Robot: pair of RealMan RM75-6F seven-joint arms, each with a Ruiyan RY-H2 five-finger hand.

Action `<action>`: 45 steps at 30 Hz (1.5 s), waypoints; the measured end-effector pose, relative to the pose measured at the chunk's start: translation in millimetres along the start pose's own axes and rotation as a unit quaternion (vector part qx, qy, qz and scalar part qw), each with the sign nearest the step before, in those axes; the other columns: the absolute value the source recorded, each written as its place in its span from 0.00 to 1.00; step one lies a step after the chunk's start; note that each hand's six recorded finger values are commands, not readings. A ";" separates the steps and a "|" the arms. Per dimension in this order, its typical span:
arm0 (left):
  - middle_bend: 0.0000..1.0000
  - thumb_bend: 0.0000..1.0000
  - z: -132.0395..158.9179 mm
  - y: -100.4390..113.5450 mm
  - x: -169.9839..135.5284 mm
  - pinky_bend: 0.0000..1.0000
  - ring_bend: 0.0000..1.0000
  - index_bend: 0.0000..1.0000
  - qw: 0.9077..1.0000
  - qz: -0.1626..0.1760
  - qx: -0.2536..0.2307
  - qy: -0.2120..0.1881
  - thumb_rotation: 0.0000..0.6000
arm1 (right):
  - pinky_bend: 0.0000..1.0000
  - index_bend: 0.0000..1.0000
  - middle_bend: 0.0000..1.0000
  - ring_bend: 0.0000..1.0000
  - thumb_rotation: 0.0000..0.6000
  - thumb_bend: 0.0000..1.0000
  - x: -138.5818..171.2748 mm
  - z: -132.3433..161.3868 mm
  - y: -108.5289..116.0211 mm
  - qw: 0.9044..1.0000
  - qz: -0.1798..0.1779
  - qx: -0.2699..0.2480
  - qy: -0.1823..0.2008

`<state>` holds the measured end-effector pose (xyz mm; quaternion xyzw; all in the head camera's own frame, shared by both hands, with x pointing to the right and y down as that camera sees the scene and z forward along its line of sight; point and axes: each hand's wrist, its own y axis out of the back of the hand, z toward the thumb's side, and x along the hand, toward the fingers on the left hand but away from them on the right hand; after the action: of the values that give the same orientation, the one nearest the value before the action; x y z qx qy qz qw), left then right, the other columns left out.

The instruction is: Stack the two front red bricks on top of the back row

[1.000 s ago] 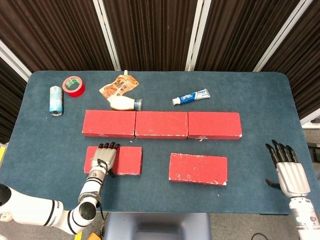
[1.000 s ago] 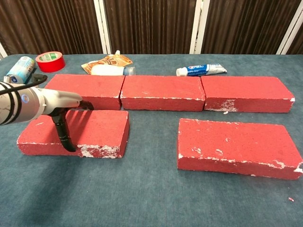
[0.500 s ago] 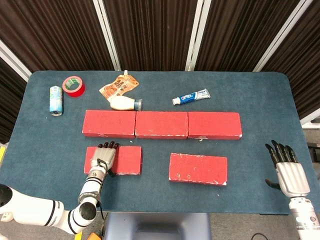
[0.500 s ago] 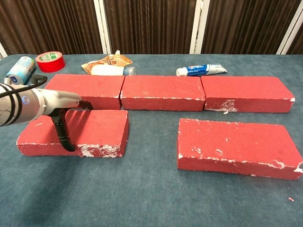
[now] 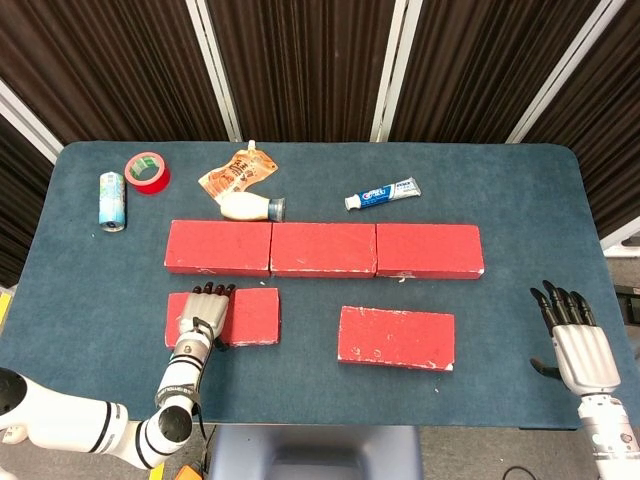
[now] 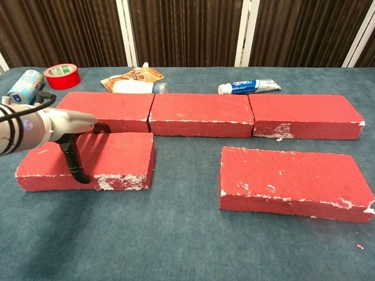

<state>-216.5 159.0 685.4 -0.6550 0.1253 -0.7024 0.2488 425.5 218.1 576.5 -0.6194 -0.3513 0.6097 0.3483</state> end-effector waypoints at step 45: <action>0.10 0.25 67.8 124.1 36.9 0.16 0.00 0.00 0.999 0.029 0.022 -0.010 1.00 | 0.00 0.00 0.00 0.00 1.00 0.00 -4.8 -6.6 -8.0 1.000 0.015 0.011 -0.005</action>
<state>-127.6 45.4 662.2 -0.6523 0.1266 -0.6910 0.2844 431.9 218.1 585.9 -0.6176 -0.3364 0.6219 0.3443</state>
